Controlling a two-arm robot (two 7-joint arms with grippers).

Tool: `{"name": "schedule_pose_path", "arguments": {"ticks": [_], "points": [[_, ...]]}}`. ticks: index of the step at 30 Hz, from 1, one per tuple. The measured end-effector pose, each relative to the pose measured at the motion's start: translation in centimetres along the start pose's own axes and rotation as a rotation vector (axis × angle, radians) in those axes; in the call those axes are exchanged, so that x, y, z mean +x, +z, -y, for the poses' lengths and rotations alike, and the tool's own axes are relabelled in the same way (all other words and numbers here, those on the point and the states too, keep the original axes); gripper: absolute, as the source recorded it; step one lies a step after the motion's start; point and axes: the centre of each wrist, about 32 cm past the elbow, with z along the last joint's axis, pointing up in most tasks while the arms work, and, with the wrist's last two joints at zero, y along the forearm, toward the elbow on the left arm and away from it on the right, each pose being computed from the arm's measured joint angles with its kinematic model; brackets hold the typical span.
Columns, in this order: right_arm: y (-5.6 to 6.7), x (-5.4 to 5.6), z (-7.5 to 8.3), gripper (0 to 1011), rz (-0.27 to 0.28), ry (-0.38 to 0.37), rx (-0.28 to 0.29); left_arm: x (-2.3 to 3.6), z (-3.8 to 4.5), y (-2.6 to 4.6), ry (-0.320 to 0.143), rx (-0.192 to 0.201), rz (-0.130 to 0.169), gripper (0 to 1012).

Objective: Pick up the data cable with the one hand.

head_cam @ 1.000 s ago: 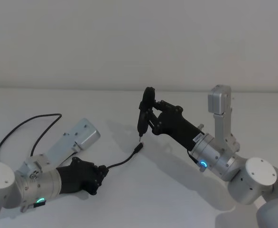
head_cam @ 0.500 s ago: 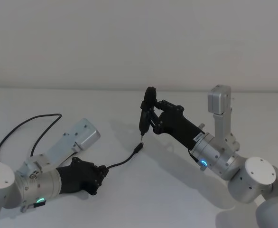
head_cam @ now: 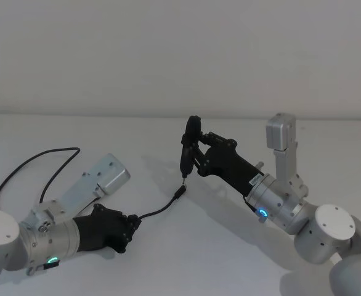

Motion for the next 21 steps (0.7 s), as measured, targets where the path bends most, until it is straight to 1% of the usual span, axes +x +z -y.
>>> {"name": "schedule_pose_path", "arguments": {"ticks": [21], "points": [[-0.68, 0.14, -0.10, 275, -0.001, -0.004, -0.001, 0.00, 0.00, 0.00, 0.000, 0.000, 0.000, 49]]}}
